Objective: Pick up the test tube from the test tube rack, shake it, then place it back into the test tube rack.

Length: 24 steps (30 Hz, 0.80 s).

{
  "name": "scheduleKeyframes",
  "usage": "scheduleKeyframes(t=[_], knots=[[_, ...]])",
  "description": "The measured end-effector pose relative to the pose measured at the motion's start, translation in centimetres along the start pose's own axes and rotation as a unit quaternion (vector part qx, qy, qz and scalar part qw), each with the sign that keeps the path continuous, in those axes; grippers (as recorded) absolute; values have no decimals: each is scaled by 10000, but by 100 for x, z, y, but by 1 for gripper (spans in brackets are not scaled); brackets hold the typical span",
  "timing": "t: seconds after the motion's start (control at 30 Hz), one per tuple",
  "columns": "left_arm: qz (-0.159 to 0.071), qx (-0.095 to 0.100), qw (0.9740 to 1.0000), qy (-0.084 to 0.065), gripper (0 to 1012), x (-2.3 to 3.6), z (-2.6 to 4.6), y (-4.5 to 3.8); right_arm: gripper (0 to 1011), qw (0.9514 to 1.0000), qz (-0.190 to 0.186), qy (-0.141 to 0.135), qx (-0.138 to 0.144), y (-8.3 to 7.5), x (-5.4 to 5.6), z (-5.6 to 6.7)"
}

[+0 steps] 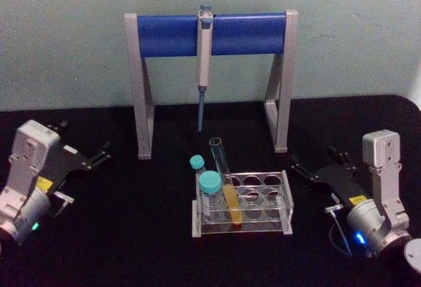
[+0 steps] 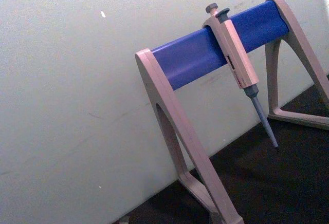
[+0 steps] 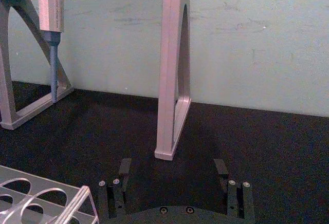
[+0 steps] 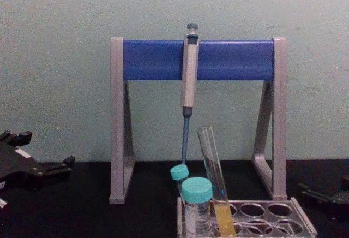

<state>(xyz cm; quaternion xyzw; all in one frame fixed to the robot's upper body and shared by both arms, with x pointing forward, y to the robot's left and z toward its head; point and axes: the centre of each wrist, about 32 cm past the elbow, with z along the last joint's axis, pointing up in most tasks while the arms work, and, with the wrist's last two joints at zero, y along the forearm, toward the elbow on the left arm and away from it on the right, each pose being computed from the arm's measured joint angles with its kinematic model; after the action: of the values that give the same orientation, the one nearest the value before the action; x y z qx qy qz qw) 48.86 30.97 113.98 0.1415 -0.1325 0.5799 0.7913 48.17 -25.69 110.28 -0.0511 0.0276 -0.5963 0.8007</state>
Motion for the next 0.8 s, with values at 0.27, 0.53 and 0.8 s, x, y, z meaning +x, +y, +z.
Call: scheduleKeyframes(t=[0.27, 0.53, 0.8], knots=[[0, 0, 10000, 0, 1001, 0, 0, 0, 1000, 10000, 1, 2, 3, 0, 1, 0], [0, 0, 10000, 0, 1001, 0, 0, 0, 1000, 10000, 1, 5, 7, 0, 1, 0], [0, 0, 10000, 0, 1001, 0, 0, 0, 1000, 10000, 1, 6, 8, -1, 1, 0]])
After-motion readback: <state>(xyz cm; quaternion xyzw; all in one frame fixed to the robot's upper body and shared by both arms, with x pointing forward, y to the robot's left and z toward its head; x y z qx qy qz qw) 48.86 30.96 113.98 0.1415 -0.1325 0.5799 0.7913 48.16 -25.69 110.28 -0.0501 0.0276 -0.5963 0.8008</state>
